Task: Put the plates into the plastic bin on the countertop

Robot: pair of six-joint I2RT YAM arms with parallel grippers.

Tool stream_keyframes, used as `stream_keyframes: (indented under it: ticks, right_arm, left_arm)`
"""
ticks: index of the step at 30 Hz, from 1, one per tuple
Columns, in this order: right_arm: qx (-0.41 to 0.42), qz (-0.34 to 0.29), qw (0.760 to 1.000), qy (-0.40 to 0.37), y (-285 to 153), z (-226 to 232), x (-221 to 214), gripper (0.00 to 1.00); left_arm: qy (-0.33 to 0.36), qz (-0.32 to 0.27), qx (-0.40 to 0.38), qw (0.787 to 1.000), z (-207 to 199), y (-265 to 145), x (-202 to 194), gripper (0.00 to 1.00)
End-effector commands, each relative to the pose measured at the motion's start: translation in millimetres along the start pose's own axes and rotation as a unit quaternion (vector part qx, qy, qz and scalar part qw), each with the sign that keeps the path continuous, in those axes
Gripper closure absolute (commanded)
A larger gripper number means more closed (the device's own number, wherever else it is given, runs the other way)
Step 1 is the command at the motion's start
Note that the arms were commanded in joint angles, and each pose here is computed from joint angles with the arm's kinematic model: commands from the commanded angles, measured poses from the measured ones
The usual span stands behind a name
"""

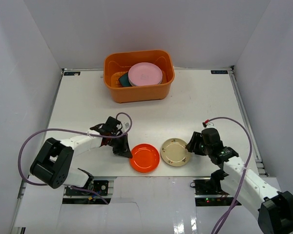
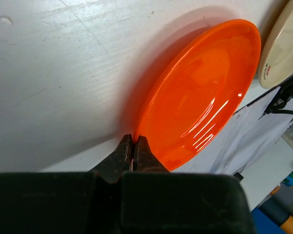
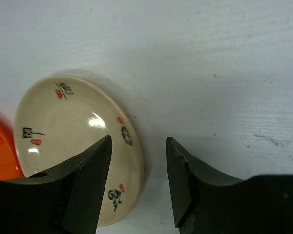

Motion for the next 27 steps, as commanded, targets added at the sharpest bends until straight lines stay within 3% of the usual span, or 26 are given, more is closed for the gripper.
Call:
stream_keyframes:
  ticks: [1,7,10,14,18,21,25,27]
  right_arm:
    - [0.003,0.039,0.999,0.030,2,-6,-18,0.47]
    - [0.033,0.077,0.996,0.023,8,-5,-30,0.55]
    - [0.034,0.080,0.996,0.027,12,-7,-34,0.65]
    - [0.034,0.074,0.996,0.042,15,-9,-37,0.91]
    - [0.062,0.046,0.995,0.055,15,-5,-34,0.92]
    - [0.084,0.032,0.994,0.053,14,0,-30,0.92]
    - [0.102,0.015,0.994,0.041,11,6,-22,0.92]
    - [0.119,0.003,0.992,0.036,9,11,-16,0.92]
  left_arm:
    - [0.017,-0.051,0.021,0.998,-7,-12,12,1.00]
    - [0.050,-0.134,-0.034,0.989,-51,-53,44,1.00]
    - [0.059,-0.178,-0.066,0.980,-76,-81,67,1.00]
    - [0.075,-0.247,-0.114,0.959,-108,-120,105,1.00]
    - [0.064,-0.312,-0.159,0.934,-124,-156,155,1.00]
    - [0.048,-0.369,-0.139,0.918,-118,-175,206,1.00]
    - [0.023,-0.391,-0.131,0.911,-107,-173,272,1.00]
    - [0.032,-0.427,-0.114,0.897,-113,-185,300,1.00]
Point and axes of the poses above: each gripper's point midway between its finger pads, its own y axis out along the fingers, its own z axis along the line the jaws close on, x = y × z, the point moved 9 cm from there along -y, back along the fingers, and after that the axes turned 3 degrees about y, right-handed, at the moved point
